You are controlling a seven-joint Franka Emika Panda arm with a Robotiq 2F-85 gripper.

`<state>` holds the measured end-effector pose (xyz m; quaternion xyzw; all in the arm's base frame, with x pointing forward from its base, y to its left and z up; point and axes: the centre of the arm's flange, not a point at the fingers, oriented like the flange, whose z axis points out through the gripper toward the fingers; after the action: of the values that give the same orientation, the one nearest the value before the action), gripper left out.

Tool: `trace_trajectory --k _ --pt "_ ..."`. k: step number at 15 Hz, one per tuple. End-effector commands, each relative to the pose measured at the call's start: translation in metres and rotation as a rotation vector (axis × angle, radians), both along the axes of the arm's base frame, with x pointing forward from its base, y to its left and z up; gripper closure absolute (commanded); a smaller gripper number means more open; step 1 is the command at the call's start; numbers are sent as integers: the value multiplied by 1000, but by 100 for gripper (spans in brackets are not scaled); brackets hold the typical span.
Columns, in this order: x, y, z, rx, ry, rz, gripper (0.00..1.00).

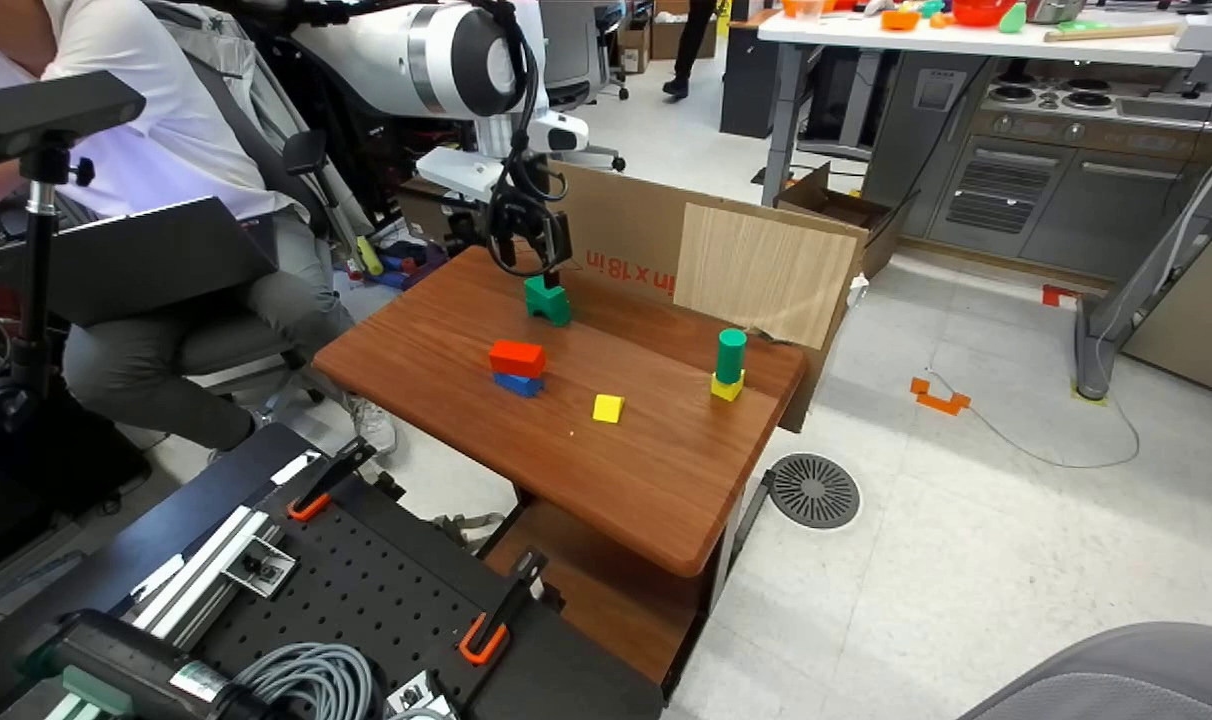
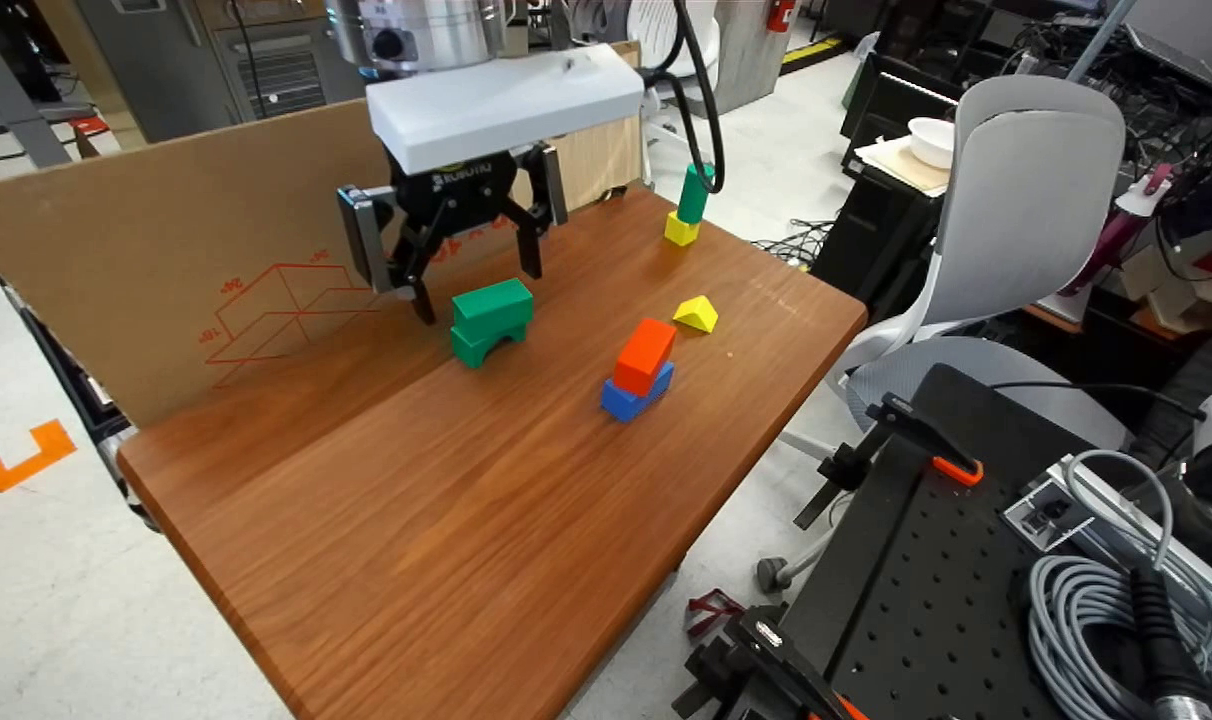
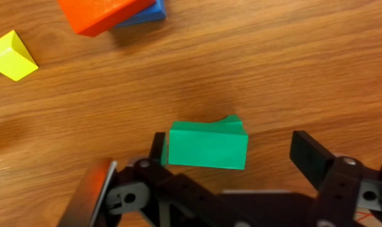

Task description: Unstack the green blocks

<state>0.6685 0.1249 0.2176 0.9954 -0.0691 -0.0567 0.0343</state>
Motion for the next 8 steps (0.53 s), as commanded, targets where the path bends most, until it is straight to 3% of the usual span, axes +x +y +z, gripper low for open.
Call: trace_trajectory --k 1,8 --pt "33 12 -6 -15 21 -41 0" --pt "44 8 -5 -29 108 -87 0"
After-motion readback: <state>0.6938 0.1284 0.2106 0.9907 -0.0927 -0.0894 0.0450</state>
